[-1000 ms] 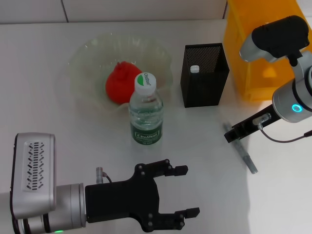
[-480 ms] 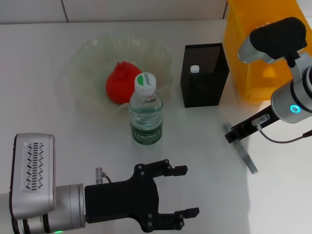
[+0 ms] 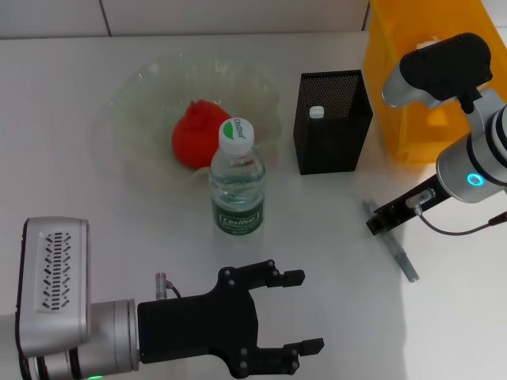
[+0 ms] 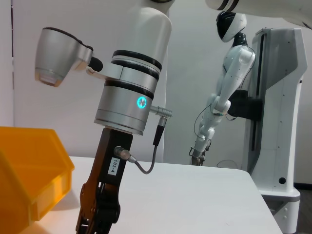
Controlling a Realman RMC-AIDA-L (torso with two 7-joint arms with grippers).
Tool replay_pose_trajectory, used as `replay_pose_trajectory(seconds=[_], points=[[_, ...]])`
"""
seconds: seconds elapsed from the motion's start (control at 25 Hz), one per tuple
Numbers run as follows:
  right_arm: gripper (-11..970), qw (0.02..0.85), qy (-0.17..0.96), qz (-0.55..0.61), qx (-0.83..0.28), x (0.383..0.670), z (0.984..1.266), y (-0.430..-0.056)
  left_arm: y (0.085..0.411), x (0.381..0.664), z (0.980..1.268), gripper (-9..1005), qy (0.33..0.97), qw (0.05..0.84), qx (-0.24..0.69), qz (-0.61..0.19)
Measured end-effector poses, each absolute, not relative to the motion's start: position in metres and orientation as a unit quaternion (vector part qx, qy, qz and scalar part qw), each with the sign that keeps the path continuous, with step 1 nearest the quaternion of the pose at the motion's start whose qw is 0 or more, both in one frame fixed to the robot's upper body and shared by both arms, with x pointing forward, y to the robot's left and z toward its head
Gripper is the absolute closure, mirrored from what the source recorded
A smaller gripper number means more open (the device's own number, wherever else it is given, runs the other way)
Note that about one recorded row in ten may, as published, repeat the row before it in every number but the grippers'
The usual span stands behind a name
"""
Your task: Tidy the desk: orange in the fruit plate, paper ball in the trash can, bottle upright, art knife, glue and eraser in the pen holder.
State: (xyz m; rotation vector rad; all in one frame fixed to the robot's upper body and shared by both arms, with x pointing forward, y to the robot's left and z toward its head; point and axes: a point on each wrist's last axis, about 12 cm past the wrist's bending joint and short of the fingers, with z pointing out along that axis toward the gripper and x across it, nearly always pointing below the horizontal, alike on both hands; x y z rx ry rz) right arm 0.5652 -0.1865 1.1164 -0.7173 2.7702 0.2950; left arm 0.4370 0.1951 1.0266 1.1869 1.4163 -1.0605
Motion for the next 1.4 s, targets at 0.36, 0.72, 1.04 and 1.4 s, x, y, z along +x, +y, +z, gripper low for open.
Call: replay_pose_trajectory(seconds=[0.36,0.72,1.04,1.4], points=[[745,0.13,0.954,0.101,-0.251,0.565,1.115,-0.187,0.195,0.437,1.027,210,0.582,0.484,0.487,-0.435],[795,0.138,0.951,0.107,-0.257,0.564,1.121,-0.187,0.195,0.437,1.027,210,0.582,0.485,0.487,-0.435],[820,0.17,0.935,0.153,-0.272,0.554,1.163,-0.199,0.196,0.437,1.028,210,0.58,0.487,0.486,-0.437],[823,0.374,0.853,0.227,-0.285,0.547,1.242,-0.243,0.196,0.438,1.029,210,0.575,0.487,0.488,-0.44]])
